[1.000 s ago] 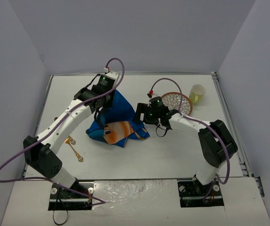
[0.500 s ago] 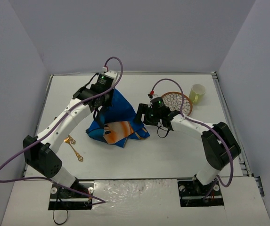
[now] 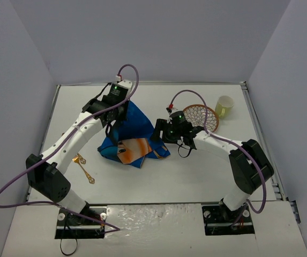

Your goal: Set the dinner table for one person

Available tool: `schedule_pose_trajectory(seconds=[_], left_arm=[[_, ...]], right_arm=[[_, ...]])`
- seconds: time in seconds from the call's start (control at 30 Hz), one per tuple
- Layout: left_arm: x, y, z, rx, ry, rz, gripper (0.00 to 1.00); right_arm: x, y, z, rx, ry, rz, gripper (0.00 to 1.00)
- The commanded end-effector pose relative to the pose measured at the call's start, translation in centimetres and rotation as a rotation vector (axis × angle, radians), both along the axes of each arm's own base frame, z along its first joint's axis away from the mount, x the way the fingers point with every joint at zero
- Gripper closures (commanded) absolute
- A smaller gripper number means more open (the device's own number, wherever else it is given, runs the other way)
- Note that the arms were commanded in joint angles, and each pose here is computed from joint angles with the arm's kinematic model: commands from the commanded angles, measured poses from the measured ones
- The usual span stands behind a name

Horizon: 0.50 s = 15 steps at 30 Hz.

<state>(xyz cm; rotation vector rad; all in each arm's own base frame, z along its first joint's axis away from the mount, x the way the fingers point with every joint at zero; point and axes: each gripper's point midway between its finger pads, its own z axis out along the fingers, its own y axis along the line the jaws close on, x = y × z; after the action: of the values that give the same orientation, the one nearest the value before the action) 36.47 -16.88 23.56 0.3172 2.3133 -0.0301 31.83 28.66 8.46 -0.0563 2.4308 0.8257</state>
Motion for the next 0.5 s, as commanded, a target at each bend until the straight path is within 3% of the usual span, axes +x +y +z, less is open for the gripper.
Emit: schedule_pose_trajectory(seconds=[0.0, 0.27, 0.47], left_arm=[[0.51, 0.17, 3.29, -0.071, -0.098, 0.023, 1.0], [0.69, 0.12, 3.22, -0.082, -0.094, 0.023, 1.0], [0.72, 0.18, 3.24, -0.087, -0.093, 0.024, 1.0]], right_arm=[[-0.24, 0.97, 1.19, 0.039, -0.029, 0.03, 0.38], [-0.53, 0.78, 0.52, 0.029, -0.018, 0.033, 0.45], [-0.63, 0.84, 0.56, 0.026, -0.022, 0.04, 0.58]])
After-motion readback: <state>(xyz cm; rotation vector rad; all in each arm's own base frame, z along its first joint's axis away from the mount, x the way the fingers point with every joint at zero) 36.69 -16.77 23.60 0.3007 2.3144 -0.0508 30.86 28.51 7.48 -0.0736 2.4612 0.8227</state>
